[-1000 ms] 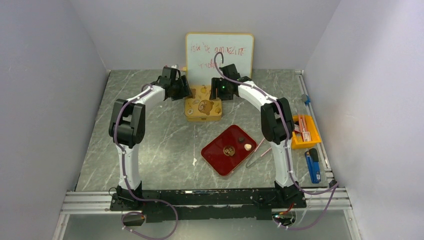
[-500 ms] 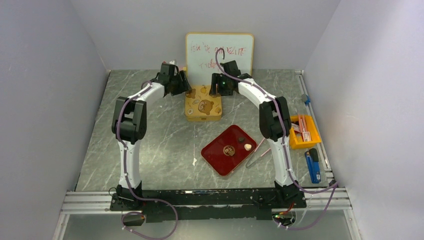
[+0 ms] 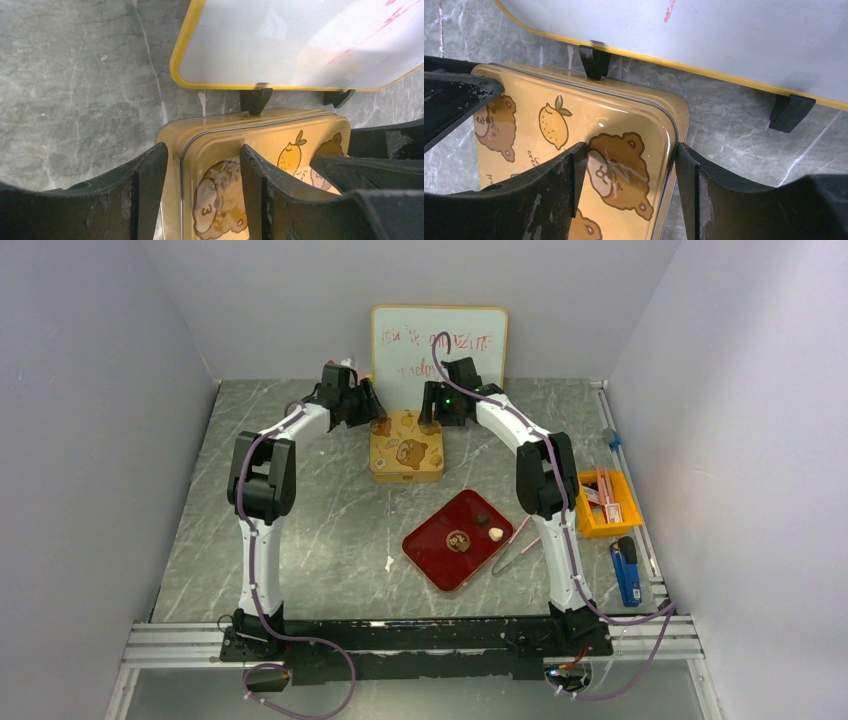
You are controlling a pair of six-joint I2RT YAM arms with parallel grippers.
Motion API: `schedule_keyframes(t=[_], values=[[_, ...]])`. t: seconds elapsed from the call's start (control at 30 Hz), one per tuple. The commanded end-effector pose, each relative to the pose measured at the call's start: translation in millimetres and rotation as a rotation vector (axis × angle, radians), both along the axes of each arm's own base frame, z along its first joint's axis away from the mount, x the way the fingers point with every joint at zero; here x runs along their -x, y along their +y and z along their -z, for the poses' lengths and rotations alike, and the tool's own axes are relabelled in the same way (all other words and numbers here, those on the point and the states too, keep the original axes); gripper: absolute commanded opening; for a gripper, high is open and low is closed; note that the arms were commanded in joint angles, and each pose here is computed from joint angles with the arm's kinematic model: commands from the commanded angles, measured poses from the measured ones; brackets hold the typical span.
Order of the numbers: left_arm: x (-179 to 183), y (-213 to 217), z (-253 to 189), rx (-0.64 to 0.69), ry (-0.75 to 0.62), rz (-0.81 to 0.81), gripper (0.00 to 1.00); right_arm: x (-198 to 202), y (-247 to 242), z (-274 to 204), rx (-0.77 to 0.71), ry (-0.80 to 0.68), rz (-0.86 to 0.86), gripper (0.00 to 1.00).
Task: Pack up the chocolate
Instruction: Close the box lid on the packing box.
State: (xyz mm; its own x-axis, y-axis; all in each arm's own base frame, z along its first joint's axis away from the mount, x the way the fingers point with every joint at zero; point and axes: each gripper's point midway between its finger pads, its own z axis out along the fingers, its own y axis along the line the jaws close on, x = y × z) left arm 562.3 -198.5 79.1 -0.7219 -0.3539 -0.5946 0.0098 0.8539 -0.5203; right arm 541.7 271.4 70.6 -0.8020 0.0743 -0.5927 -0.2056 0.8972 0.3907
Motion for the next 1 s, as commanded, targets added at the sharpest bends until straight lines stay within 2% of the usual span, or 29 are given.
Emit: schedule_keyframes(t=[0.0, 0.23, 0.6, 0.97], values=[[42.0, 20.6, 79.1, -0.096, 0.220, -0.007, 0.58, 24.9, -30.7, 81.0, 0.163, 0.162, 0.026, 0.66], [67.0, 24.0, 103.0, -0.126, 0.301, 0.002, 0.53, 36.4, -39.5, 101.3, 0.208, 0.214, 0.037, 0.64], [91.7, 18.3, 128.5, -0.203, 0.400, 0.028, 0.43, 53.3, -52.5, 130.2, 0.280, 0.300, 0.046, 0.54], [112.8, 5.7, 149.4, -0.236, 0.471, 0.064, 0.40, 73.5, -60.7, 153.3, 0.320, 0.386, 0.033, 0.50]])
